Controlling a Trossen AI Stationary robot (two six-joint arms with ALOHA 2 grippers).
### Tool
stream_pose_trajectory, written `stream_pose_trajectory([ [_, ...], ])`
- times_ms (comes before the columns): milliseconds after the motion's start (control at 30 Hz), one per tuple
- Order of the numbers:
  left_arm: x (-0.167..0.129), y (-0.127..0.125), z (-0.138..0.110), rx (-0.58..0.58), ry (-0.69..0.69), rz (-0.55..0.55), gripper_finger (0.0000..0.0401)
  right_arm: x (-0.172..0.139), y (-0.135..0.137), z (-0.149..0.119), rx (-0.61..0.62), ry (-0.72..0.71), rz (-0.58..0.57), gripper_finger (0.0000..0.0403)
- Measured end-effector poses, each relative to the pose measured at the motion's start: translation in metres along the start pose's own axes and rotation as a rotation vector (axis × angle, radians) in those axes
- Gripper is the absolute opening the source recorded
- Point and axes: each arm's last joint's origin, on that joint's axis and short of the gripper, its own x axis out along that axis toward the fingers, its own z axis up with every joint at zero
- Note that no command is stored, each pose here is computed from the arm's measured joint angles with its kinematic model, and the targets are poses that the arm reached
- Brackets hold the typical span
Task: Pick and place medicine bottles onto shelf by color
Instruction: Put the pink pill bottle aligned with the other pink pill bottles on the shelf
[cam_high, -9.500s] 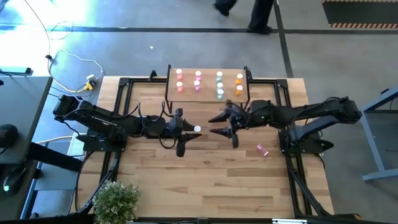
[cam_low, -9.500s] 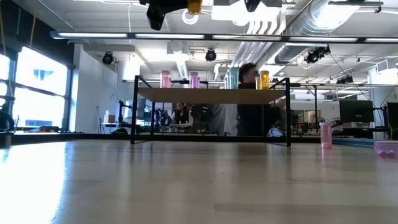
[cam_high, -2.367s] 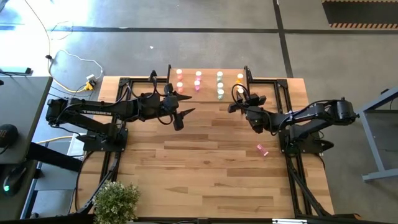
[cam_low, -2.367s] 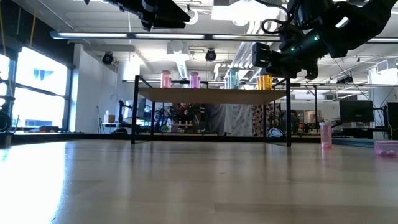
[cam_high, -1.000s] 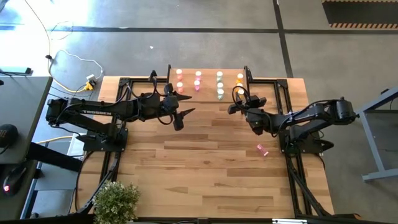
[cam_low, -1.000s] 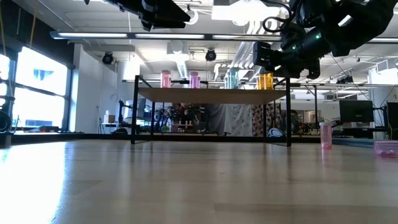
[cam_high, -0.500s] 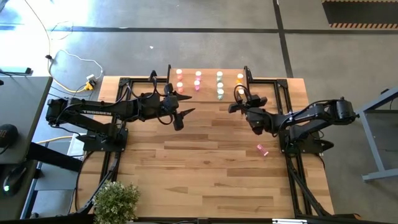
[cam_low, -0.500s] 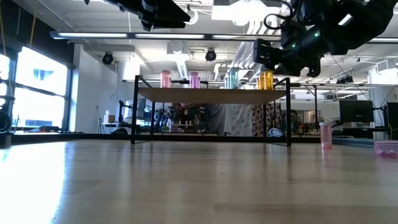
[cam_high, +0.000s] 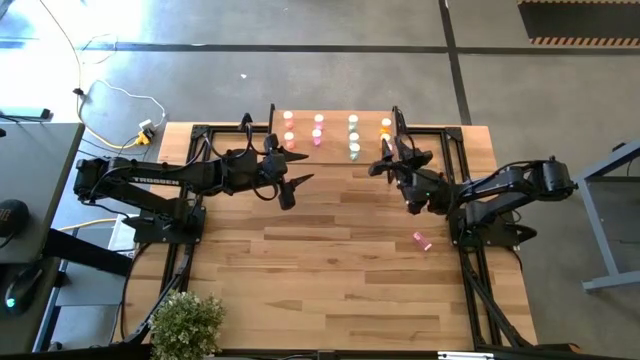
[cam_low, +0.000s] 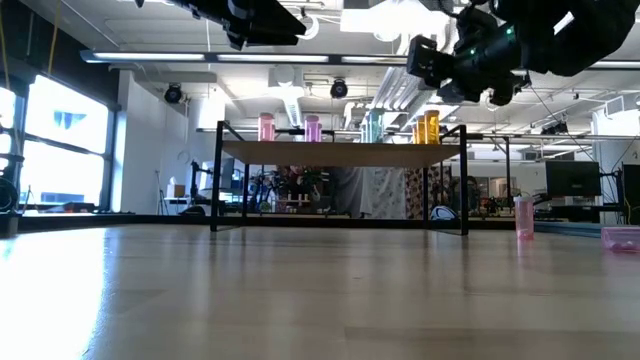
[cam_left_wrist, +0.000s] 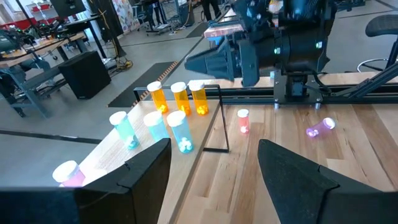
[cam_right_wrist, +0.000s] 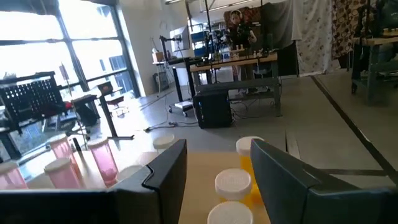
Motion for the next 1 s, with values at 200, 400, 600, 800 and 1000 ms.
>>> stream_pose_trajectory([
  [200, 0.000, 0.000, 0.000, 0.000, 0.001, 0.000, 0.0229, -0.012, -0.002, 0.020, 0.070, -0.023, 0.040, 0.0169],
  [400, 0.000, 0.000, -0.001, 0.003, 0.009, -0.003, 0.0229, -0.031, -0.001, 0.034, 0.098, -0.025, 0.118, 0.0169],
  [600, 0.000, -0.002, -0.004, 0.010, 0.030, -0.061, 0.0229, -0.059, 0.000, 0.050, 0.168, -0.010, 0.213, 0.0169],
  [800, -0.001, -0.006, -0.006, 0.020, 0.044, -0.187, 0.0229, -0.083, 0.014, 0.084, 0.060, 0.023, 0.202, 0.0169],
  [1000, -0.002, -0.010, -0.006, 0.027, 0.031, -0.262, 0.0229, -0.099, 0.022, 0.127, -0.027, 0.062, 0.107, 0.0169],
])
